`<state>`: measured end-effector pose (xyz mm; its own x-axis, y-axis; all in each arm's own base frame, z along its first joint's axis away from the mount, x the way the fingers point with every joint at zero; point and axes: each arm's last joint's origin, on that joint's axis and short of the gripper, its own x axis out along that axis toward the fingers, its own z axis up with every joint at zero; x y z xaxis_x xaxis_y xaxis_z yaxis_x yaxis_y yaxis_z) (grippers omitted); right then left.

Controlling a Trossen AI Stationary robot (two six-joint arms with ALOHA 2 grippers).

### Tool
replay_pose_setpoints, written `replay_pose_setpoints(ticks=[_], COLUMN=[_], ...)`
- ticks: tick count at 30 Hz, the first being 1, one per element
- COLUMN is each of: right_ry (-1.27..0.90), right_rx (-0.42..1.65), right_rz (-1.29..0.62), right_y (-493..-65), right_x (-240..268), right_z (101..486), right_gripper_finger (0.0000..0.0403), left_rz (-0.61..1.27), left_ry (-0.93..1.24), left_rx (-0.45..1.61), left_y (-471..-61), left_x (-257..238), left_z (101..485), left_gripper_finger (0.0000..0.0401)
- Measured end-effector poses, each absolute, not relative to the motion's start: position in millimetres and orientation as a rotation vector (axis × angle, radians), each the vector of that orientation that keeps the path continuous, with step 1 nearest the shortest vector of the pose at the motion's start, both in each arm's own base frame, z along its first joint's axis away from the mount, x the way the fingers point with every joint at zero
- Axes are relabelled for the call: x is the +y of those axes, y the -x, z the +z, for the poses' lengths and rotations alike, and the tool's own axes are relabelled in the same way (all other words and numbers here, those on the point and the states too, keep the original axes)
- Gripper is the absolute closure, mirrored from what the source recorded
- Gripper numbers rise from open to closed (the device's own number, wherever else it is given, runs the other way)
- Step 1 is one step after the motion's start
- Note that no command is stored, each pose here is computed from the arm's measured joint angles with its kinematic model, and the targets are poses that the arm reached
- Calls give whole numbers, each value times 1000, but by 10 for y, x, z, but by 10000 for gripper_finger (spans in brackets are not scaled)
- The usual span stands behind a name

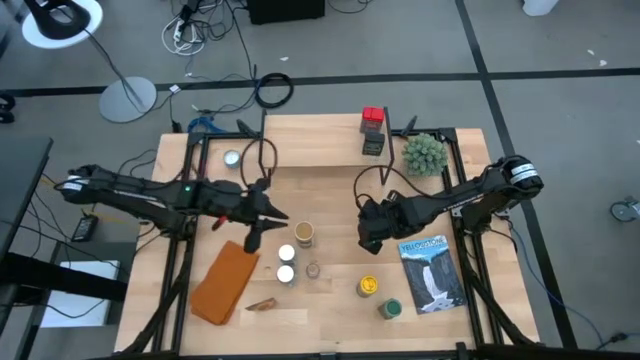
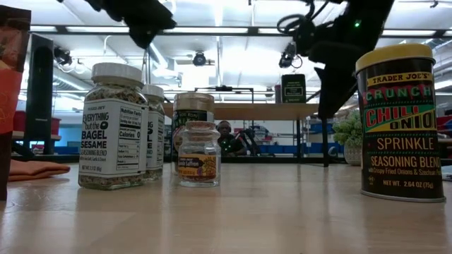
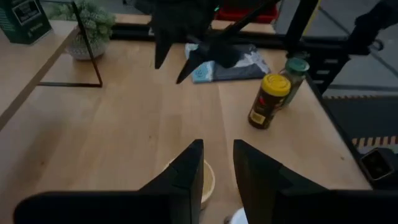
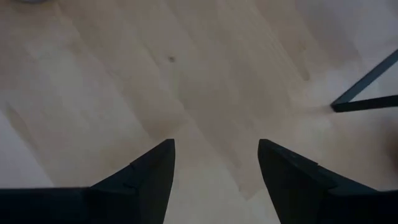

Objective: Shelf spices
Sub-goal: Put the gold seasoning bottle on the shelf

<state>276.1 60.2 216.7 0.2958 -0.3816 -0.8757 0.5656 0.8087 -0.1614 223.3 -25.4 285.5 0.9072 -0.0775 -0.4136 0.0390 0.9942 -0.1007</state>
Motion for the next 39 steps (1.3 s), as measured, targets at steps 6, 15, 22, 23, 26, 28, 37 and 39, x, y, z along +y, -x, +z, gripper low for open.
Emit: replay_pose_setpoints(ticks=[6, 15, 22, 23, 26, 28, 37, 39], right_ry=[-167, -179, -197, -197, -194, -192, -177, -177], right_rx=[1051, 1010, 992, 983, 967, 968, 972, 972], right_rz=[-649, -671, -679, -684, -688, -687, -678, -677], right_y=[-2712, -2693, -2703, -2707, -2715, -2715, -2717, -2717], right_x=[779, 849, 849, 848, 848, 848, 849, 849], right_z=[2175, 2181, 2184, 2186, 2191, 2191, 2192, 2192], right_gripper_finger=[174, 174, 173, 173, 173, 173, 173, 173], left_rz=[-21, 61, 54, 60, 72, 71, 123, 136], left_ry=[76, 66, 32, 43, 87, 93, 49, 56], left_rx=[465, 442, 415, 410, 380, 364, 376, 377], left_y=[-2346, -2357, -2368, -2370, -2381, -2387, -2415, -2417], left_x=[-228, -194, -194, -193, -193, -193, -177, -175], left_z=[2826, 2845, 2872, 2876, 2901, 2916, 2880, 2877], left_gripper_finger=[285, 149, 38, 29, 14, 12, 11, 11])
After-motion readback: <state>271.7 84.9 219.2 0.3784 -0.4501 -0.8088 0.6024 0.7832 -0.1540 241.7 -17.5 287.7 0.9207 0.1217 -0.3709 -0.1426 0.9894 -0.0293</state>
